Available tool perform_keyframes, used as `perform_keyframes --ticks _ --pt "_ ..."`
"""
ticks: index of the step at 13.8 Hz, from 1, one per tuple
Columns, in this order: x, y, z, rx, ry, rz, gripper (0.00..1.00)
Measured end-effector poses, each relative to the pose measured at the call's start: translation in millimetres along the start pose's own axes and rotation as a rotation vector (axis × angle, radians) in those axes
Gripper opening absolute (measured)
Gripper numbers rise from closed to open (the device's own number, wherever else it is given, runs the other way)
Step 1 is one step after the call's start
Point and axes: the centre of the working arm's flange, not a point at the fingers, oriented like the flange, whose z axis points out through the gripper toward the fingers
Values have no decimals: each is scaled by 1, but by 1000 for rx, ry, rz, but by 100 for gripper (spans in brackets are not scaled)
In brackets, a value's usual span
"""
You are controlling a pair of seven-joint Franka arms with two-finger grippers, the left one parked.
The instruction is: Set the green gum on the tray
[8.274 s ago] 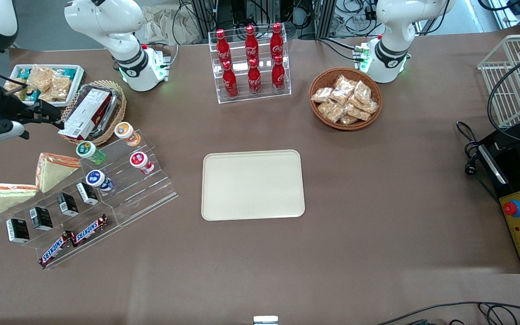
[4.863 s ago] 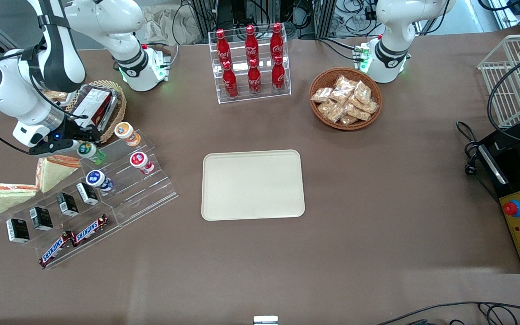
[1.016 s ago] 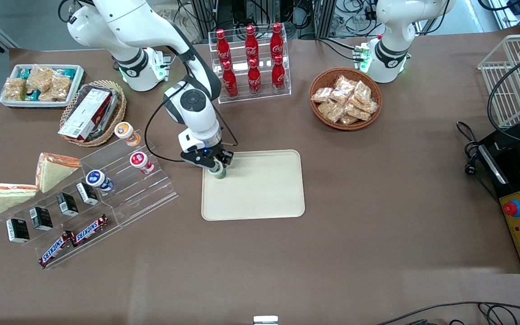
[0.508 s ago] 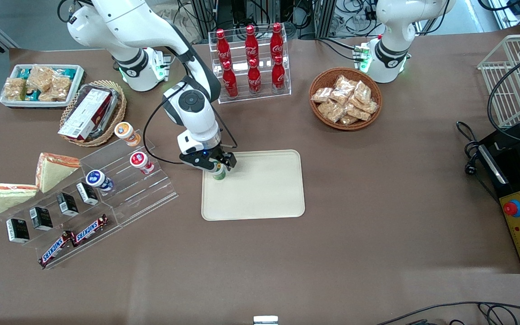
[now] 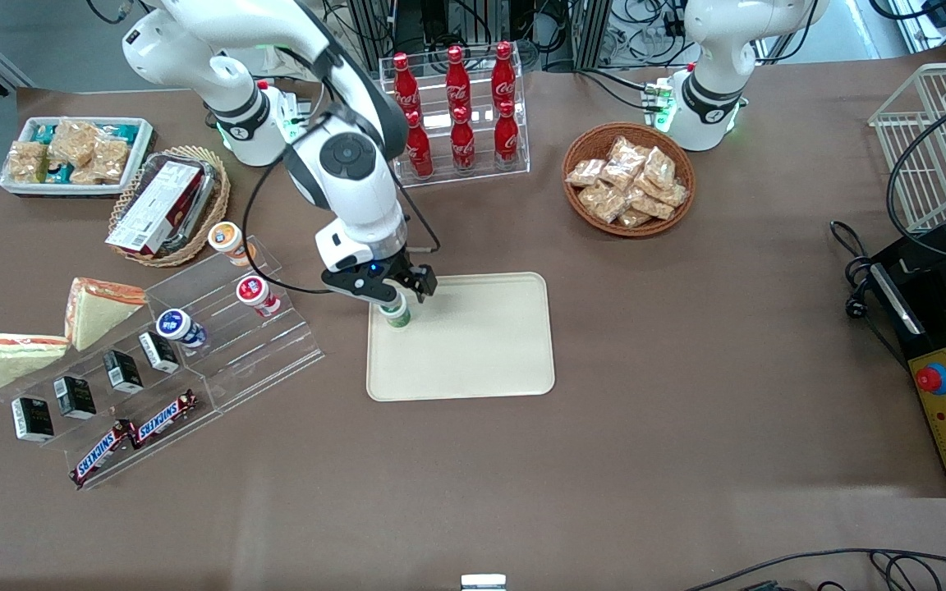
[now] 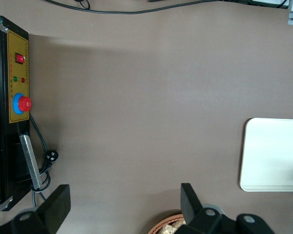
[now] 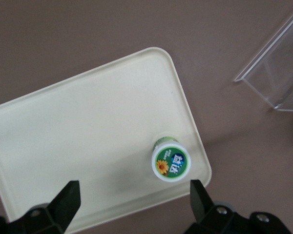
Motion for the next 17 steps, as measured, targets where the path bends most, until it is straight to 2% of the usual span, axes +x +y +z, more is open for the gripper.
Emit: perform_keyframes --ticks 4,7,9,12,17 --pt "45 12 -111 -61 -50 -110 100" --pt "89 48 -161 -33 -58 -188 100" --pt "128 93 -179 -10 -48 -273 100" --pt "180 169 -192 -20 -38 -390 100" --pt "232 277 -198 -48 -43 -399 100"
